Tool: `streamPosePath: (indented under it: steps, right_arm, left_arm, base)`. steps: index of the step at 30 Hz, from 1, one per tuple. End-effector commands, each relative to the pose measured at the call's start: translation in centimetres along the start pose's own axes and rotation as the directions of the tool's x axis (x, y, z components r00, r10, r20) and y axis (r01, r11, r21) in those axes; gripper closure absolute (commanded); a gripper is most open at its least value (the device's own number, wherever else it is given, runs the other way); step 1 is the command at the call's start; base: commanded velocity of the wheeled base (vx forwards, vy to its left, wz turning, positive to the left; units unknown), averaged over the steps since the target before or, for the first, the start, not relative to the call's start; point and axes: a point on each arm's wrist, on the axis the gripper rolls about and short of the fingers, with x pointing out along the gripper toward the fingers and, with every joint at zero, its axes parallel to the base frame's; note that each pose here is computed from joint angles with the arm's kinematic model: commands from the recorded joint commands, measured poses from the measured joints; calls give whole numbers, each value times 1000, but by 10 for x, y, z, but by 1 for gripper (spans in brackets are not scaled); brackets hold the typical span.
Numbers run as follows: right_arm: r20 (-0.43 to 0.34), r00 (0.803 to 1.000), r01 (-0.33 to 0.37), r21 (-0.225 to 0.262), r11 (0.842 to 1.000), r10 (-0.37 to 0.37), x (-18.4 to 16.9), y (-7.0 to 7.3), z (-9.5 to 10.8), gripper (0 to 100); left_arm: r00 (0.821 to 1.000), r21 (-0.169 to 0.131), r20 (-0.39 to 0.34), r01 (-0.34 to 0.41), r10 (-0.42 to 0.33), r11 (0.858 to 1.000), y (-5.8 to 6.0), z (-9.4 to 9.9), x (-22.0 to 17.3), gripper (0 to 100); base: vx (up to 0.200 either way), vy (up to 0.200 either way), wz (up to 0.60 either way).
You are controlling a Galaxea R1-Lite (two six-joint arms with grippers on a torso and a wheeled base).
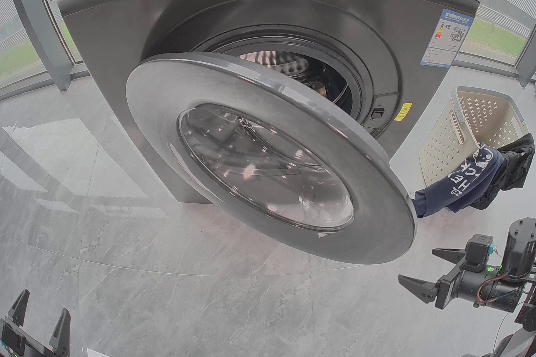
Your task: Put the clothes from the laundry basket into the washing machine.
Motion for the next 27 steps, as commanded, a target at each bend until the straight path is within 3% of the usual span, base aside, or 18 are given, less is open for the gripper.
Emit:
streamPosePath:
  steps: [1,6,8,12,18,24,27]
  right_arm:
    - [14,994,108,30,994,-109,3,-19,5,0]
    - [37,992,120,41,992,-122,17,-24,19,0]
    - [71,990,117,51,992,-121,33,-24,34,0]
    - [97,992,73,64,995,-79,45,-17,41,0]
    - [95,995,27,65,998,-33,53,-3,35,0]
    - [19,998,-54,24,998,53,43,14,14,0]
    - [22,996,-84,13,996,84,40,20,14,0]
  left_arm:
    - [1000,0,-7,-1,1,1000,0,-4,0,0]
    - [1000,0,-7,-1,1,1000,0,-4,0,0]
    - [1000,0,-5,1,-1,1000,0,-4,0,0]
    - [1000,0,-5,-1,1,1000,0,-4,0,0]
    - [1000,0,-7,0,-1,1000,0,-4,0,0]
    - [1000,0,-5,1,-1,1000,0,-4,0,0]
    - [1000,0,-7,0,-1,1000,0,-4,0,0]
  base:
    - [0,0,0]
    - [0,0,0]
    - [0,0,0]
    - [0,0,0]
    - [0,0,0]
    - [-100,0,0]
    - [0,0,0]
